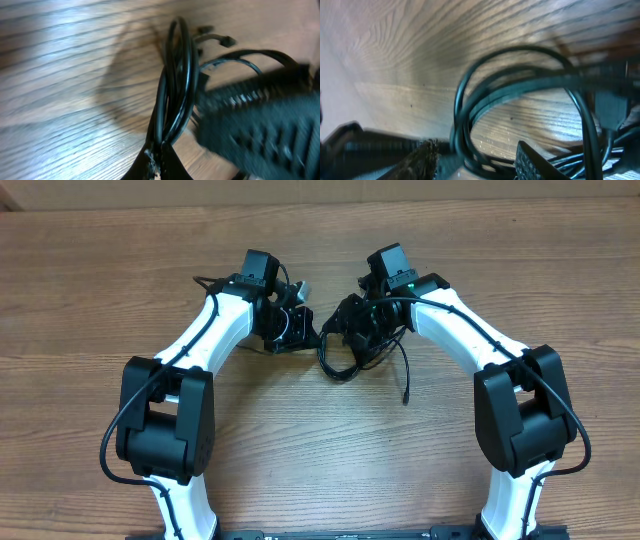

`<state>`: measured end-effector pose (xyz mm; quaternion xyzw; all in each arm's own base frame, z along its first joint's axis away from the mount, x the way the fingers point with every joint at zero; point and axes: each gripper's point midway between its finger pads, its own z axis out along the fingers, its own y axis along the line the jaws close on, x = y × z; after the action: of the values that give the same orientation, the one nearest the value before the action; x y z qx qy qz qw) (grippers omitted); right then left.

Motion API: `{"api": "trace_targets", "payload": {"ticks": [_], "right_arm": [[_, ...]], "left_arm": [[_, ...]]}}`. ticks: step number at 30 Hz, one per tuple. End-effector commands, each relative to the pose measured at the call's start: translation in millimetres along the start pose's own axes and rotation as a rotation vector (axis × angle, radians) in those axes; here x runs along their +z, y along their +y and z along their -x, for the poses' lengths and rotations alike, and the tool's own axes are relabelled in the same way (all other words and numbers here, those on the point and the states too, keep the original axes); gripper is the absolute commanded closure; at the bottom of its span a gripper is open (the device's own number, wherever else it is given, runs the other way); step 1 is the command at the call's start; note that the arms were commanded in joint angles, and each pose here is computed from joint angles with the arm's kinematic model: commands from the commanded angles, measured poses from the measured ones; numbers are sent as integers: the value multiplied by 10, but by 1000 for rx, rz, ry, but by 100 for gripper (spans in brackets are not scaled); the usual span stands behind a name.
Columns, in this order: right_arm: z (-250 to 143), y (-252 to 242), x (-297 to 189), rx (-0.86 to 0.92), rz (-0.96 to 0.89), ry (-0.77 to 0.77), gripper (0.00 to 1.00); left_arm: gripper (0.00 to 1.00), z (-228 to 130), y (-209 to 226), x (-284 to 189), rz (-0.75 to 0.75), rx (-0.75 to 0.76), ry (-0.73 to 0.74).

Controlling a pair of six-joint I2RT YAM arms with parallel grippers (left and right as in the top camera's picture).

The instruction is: Untangle cables

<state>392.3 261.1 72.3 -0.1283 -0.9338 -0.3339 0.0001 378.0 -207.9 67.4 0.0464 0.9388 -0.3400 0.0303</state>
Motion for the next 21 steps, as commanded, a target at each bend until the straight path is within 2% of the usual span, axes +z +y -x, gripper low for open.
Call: {"api": "trace_targets", "payload": {"ticks": [1,4,6,9,11,14,19,21], "right_arm": [[84,115,-138,46,6,-71,55],[150,53,-145,152,-24,-112,61],[154,45,-145,186,-26,-116,77],[127,16,-143,204,-38,-107,85],[102,-5,-140,210,-47,-99,96],[74,-33,-140,208,-60,-89,96],[-5,-234,-200,118,-122,-41,96],[-6,-381,-274,121,-152,-21,96]], "left_arm": [[96,-69,-184,1,-91,185,27],[96,-112,-171,1,-88,202,42],[96,-129,-141,2,-71,191,49],[96,-120,-98,5,-45,161,47],[96,-113,-85,6,-37,150,45],[96,-101,-45,7,-13,131,40],[96,-36,621,-123,374,-161,-42],[96,-60,803,-211,477,-219,-60]]}}
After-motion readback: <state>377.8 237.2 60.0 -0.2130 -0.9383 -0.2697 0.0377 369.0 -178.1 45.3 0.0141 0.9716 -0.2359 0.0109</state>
